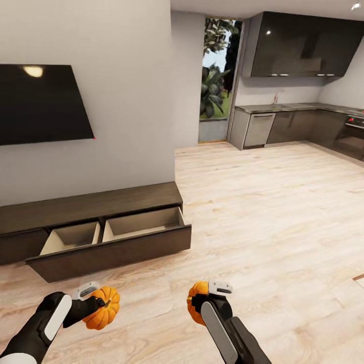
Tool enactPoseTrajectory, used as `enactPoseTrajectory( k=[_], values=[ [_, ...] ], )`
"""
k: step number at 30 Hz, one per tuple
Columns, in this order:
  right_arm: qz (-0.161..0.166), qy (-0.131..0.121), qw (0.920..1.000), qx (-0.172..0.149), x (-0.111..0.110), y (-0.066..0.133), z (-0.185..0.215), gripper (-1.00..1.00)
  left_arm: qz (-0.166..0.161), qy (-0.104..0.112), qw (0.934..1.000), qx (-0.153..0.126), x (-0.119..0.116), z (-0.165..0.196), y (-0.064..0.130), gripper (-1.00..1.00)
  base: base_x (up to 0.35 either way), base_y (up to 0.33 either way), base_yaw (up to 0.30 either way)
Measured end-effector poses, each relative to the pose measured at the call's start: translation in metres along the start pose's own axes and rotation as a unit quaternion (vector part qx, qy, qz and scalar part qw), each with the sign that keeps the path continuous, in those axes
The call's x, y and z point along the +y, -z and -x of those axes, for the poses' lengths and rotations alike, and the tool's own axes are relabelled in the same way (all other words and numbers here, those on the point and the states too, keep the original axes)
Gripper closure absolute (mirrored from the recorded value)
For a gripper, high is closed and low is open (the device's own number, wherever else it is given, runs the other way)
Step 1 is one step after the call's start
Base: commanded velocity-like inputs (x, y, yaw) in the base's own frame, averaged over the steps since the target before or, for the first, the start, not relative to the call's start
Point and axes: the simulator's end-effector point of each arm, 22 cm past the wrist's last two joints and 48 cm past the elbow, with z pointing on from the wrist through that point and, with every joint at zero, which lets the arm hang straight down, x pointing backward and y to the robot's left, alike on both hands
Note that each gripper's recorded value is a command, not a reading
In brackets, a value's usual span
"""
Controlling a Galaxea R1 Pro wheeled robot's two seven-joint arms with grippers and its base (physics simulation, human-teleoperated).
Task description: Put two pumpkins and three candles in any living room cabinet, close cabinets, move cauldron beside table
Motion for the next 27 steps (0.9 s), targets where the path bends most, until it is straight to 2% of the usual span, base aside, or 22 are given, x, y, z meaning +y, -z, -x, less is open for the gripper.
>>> enactPoseTrajectory(
  k=[18,27],
  values=[
    [-0.002,-0.002,1.0000,0.003,-0.003,0.014,0.000,1.00,0.000,0.000,1.0000,0.002,-0.001,-0.001,0.016,1.00,0.000,0.000,0.005],
    [-0.006,0.001,1.0000,0.004,-0.004,0.014,-0.001,1.00,-0.001,0.000,1.0000,0.001,-0.001,0.000,0.017,1.00,0.000,0.000,0.243]
  ],
)
